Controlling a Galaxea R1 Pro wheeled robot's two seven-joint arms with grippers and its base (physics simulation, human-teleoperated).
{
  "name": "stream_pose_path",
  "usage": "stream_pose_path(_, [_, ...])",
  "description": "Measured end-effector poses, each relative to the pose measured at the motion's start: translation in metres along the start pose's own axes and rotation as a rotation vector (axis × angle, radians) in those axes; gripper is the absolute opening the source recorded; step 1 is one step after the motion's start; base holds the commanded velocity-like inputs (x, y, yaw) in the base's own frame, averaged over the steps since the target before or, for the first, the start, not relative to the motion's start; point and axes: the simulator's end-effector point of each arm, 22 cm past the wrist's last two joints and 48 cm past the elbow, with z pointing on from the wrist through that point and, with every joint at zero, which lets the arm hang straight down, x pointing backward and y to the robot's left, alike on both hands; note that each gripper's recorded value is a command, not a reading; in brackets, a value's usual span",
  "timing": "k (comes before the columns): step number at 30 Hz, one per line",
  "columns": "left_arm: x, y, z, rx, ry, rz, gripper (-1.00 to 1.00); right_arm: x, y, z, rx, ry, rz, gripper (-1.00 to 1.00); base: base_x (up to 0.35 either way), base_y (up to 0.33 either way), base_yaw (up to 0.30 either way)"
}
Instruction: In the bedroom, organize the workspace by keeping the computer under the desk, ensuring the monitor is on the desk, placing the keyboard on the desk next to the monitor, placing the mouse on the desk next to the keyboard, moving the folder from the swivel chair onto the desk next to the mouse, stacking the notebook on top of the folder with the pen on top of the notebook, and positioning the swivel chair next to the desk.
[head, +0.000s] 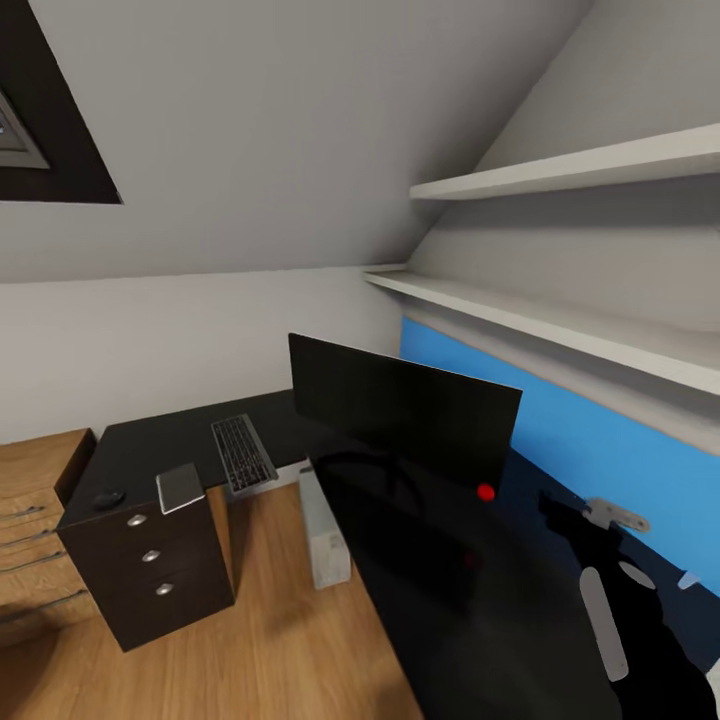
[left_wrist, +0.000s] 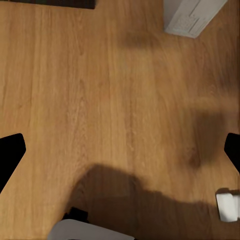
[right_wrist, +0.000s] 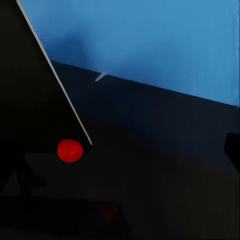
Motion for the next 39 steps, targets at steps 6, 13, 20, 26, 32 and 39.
stream_pose_path(6, [-0.001, -0.001, 0.0, 0.001, -0.003, 0.0, 1.0, -0.004, -0.015, 0.0, 0.027, -0.008, 0.02, 1.0, 0.0, 0.0, -0.128])
stream_pose_path(13, [-0.001, -0.001, 0.0, 0.001, -0.004, 0.0, 1.0, 0.0, -0.015, 0.001, 0.028, 0.002, 0.02, 1.0, 0.0, 0.0, -0.02])
stream_pose_path(20, [-0.002, -0.001, 0.0, 0.002, -0.004, 0.0, 1.0, 0.001, -0.016, 0.001, 0.028, 0.005, 0.02, 1.0, 0.0, 0.025, -0.003])
stream_pose_path(26, [-0.002, -0.001, 0.0, 0.002, -0.004, 0.001, 1.0, 0.002, -0.016, 0.001, 0.028, 0.005, 0.02, 1.0, 0.007, 0.208, 0.0])
stream_pose_path(32, [-0.002, -0.001, 0.0, 0.003, -0.005, 0.002, 1.0, 0.002, -0.016, 0.001, 0.03, 0.005, 0.02, 1.0, 0.017, 0.095, 0.0])
stream_pose_path(39, [-0.002, -0.001, 0.0, 0.003, -0.005, 0.002, 1.0, 0.001, -0.016, 0.001, 0.03, 0.005, 0.02, 1.0, 0.1, -0.033, 0.0])
